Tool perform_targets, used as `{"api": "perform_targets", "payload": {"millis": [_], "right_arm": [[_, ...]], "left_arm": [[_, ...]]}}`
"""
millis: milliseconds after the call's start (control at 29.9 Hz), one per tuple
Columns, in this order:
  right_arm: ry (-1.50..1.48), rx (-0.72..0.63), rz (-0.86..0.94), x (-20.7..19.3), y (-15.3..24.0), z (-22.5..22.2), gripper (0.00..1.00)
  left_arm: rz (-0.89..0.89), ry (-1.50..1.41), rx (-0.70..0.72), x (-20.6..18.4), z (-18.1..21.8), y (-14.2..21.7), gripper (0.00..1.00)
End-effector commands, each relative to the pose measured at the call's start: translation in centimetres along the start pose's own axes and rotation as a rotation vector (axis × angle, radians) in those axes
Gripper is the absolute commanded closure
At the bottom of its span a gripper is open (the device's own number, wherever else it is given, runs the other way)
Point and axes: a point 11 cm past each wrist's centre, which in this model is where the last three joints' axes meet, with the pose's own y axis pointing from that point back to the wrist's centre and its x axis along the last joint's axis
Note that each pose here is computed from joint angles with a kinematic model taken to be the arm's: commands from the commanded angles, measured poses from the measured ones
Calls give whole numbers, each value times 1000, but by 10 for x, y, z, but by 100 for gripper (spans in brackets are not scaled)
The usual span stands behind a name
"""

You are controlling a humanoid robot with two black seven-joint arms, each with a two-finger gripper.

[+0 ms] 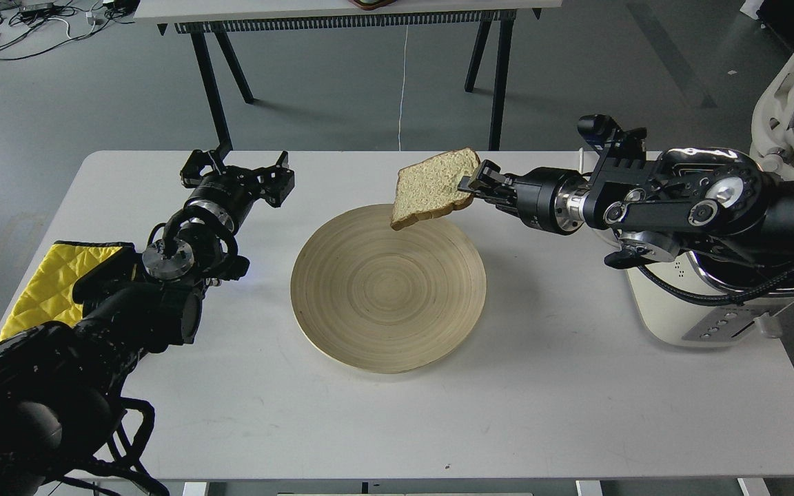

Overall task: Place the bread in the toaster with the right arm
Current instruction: 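Lift the bread slice off the plate and carry it above the toaster, then lower the bread slice into the toaster slot and release it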

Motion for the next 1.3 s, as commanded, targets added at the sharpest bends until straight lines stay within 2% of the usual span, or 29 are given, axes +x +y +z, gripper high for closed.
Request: {"api": "perform_targets", "payload": {"millis": [0,267,502,802,1271], "right_arm": [[37,25,74,42,27,-22,89],[213,-21,236,122,103,-45,89],[459,-136,282,156,166,-39,89],[549,-354,208,150,216,5,89],[484,-506,99,117,268,50,89]], "left_arm": [[0,0,-1,0,1,0,0],[0,0,0,0,0,0,0],[0,-1,1,0,0,0,0],[0,0,0,0,0,0,0],[0,-2,-1,0,1,0,0]]}}
